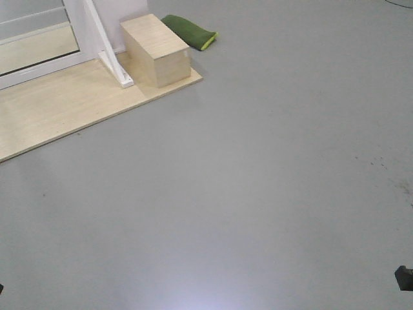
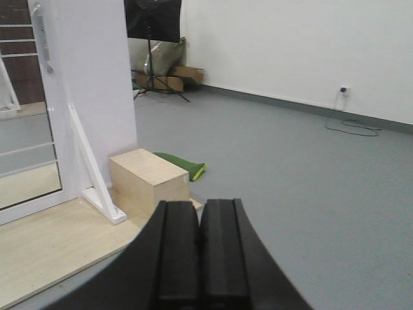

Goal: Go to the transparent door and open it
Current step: 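Drive forward onto the wooden threshold up to the glass door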

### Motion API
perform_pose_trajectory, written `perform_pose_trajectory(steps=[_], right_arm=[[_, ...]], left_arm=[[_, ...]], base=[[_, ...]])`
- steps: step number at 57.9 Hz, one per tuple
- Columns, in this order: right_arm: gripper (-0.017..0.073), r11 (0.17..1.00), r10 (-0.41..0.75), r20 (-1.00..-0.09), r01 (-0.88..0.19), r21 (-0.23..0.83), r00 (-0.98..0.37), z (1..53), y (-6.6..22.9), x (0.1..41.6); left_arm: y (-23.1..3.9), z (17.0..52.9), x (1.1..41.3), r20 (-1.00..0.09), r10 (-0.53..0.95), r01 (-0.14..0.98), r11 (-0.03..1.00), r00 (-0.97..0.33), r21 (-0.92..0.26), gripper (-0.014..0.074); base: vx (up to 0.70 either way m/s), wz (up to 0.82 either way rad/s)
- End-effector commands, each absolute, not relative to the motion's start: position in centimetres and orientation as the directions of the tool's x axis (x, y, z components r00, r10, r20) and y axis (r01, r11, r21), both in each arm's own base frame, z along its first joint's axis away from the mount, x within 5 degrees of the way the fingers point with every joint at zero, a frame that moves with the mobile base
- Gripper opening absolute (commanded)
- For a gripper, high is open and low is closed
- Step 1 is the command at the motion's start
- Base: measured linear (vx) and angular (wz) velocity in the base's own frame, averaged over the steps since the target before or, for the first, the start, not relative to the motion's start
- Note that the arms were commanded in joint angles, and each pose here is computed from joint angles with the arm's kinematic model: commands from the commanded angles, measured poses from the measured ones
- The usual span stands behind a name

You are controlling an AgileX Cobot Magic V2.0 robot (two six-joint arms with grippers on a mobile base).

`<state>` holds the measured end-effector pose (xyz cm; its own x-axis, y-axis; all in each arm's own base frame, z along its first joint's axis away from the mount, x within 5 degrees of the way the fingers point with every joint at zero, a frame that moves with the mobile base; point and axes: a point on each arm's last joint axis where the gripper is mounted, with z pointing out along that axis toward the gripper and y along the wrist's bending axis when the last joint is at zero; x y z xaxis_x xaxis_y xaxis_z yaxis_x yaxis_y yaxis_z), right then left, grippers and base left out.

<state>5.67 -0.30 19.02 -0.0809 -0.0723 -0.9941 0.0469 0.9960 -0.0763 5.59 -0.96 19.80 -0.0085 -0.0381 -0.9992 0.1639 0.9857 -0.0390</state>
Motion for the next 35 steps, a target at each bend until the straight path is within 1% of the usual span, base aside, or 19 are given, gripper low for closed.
perform_pose_trajectory(steps=[1, 35], right_arm=[[-0.0005, 0.995, -0.086, -0.996, 0.057, -0.086, 0.0, 19.43, -0.32, 5.63], [-0.0005, 0.995, -0.086, -0.996, 0.057, -0.086, 0.0, 19.43, -0.32, 5.63]], left_arm=[[-0.89, 19.56, 5.61, -0.997, -0.06, 0.16, 0.986, 0.051, -0.051, -0.0005], [-0.89, 19.56, 5.61, -0.997, -0.06, 0.16, 0.986, 0.051, -0.051, -0.0005]], base=[[0.57, 0.48], [0.57, 0.46]])
